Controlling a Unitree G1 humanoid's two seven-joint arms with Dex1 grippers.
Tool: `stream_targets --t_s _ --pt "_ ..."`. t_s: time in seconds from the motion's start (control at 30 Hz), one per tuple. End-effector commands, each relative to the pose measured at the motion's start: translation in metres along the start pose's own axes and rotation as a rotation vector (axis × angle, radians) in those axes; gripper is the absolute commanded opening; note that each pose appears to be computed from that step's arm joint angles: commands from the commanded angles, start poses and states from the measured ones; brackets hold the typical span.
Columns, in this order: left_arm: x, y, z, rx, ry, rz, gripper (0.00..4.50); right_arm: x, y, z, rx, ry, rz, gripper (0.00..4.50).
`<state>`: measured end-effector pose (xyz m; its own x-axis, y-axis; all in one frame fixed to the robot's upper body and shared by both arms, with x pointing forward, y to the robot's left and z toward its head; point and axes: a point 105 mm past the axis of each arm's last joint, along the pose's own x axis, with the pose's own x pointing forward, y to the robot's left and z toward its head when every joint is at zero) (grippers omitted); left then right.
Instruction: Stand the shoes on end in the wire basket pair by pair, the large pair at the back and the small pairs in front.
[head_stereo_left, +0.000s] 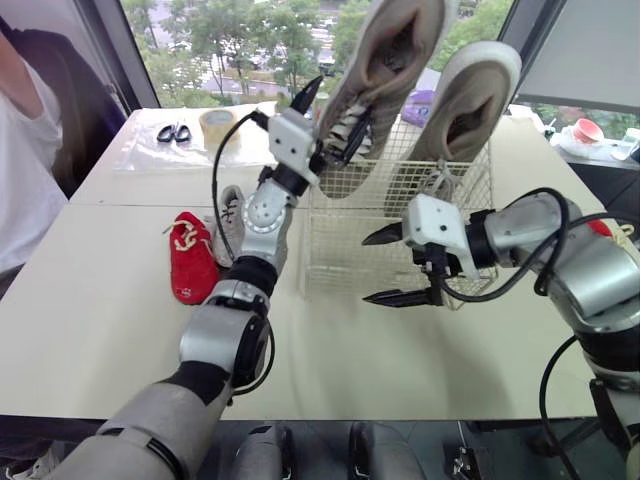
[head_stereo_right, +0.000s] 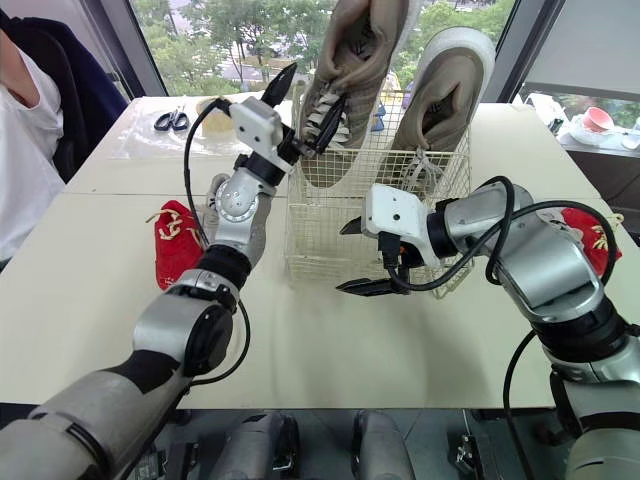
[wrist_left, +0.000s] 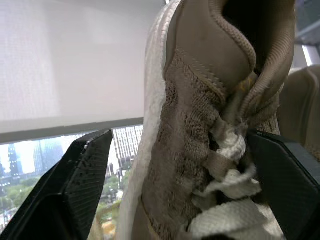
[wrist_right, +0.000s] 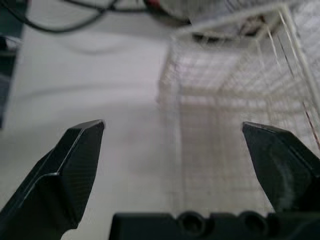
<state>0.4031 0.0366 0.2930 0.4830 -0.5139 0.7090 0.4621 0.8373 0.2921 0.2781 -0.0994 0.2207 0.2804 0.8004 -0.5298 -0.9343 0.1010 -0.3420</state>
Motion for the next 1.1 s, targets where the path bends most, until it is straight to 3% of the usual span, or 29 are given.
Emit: stream_targets --t_s 0.03,0.2,0.33,0.67,0.87,1.1 --pt "-0.002 0.013 0.017 -0.028 -0.033 0.048 4.5 -0.014 -0.002 0.014 -0.032 -0.044 -0.074 4.44" --pt "-0.019 0.022 0.024 -0.147 0.039 0.069 4.5 -0.029 -0.01 0.028 -0.02 -0.118 -0.172 4.44" --pt "-0.038 0.01 0.026 -0.317 0.165 -0.053 4.5 -0.05 -0.017 0.041 0.024 -0.207 -0.26 4.44" --pt "-0.11 0.004 0.052 -0.615 0.51 -0.332 4.5 -0.099 -0.029 0.024 0.165 -0.218 -0.542 4.44" --pt "-0.155 -0.014 0.071 -0.691 0.722 -0.55 4.5 -0.154 -0.03 -0.024 0.315 -0.043 -0.802 4.44" --pt "-0.16 -0.031 0.073 -0.691 0.73 -0.654 4.5 -0.201 -0.04 -0.092 0.538 0.16 -1.096 4.44"
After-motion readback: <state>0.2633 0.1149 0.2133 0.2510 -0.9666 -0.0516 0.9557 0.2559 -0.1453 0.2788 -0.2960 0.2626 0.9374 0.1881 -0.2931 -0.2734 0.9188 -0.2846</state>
